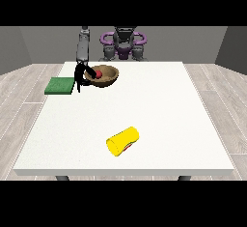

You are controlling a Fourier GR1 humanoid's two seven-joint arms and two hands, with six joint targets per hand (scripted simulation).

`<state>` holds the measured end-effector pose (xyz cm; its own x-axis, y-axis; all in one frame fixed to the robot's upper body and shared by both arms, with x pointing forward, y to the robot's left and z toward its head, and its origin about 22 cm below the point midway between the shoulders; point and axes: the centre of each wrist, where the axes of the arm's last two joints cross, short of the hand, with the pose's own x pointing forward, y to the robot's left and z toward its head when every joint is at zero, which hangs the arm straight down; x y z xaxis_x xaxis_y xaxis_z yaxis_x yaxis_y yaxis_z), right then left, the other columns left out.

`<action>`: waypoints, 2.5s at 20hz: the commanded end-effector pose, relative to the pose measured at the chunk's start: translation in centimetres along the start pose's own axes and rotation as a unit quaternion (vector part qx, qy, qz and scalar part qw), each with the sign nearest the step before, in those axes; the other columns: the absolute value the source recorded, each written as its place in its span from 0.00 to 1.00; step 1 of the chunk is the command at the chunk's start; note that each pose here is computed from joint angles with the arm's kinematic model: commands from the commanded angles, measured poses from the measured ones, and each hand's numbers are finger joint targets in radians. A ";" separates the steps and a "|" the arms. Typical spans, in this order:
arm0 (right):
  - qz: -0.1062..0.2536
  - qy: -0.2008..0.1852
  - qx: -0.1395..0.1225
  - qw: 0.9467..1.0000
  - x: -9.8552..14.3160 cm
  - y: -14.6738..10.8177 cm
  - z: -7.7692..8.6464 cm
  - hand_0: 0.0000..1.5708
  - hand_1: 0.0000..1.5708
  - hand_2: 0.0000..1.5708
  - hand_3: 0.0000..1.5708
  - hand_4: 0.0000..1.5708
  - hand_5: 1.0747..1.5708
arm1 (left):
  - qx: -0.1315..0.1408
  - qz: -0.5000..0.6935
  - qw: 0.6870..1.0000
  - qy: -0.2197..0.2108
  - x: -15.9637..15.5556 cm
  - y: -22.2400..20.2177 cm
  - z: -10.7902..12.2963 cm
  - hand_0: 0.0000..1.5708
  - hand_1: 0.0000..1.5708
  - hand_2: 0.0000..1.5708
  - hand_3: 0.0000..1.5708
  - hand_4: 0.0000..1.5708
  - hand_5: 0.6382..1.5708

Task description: Pick the cup and pour the ball into the bowl, then pick the bowl and place it on the pad

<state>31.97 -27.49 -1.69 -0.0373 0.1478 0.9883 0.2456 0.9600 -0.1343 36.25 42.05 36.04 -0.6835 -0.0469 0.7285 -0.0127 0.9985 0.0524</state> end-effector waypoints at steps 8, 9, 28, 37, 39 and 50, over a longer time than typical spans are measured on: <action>0.089 0.074 0.031 0.993 11.4 0.2 -4.2 1.00 1.00 1.00 1.00 0.80 0.81 | 0.070 -0.027 0.996 0.038 -1.6 8.2 4.9 0.00 0.00 0.00 0.00 0.00 0.97; 0.085 0.093 0.031 0.992 10.2 -1.0 -3.8 1.00 1.00 1.00 1.00 0.80 0.81 | 0.064 -0.023 0.996 0.052 -2.8 8.7 6.3 0.00 0.00 0.00 0.00 0.00 0.97; 0.070 0.028 -0.010 0.997 9.8 -13.9 -8.6 1.00 1.00 1.00 0.75 0.82 0.93 | 0.058 -0.055 0.997 -0.015 0.8 5.1 3.0 0.00 0.00 0.00 0.00 0.00 0.96; 0.079 -0.019 -0.031 0.996 12.3 -19.9 -9.4 1.00 1.00 1.00 0.25 0.83 0.95 | 0.050 -0.062 0.993 -0.084 7.5 6.3 2.0 0.00 0.00 0.00 0.00 0.08 0.96; 0.073 -0.014 -0.030 0.997 10.0 -19.2 -9.0 1.00 1.00 1.00 0.13 0.82 0.97 | 0.053 -0.049 0.995 -0.066 6.8 5.9 2.2 0.00 0.00 0.00 0.00 0.04 0.96; 0.092 0.018 -0.019 0.995 11.5 -21.1 -9.3 1.00 1.00 1.00 0.66 0.78 1.00 | 0.053 -0.049 0.997 -0.020 2.1 5.8 4.3 0.00 0.00 0.00 0.00 0.00 0.96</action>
<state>35.42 -48.18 13.35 0.0329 0.2882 0.9570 0.2979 0.9112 -0.2846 31.37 47.32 36.44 -0.7190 -0.1434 0.6801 -0.1505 0.9874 0.0491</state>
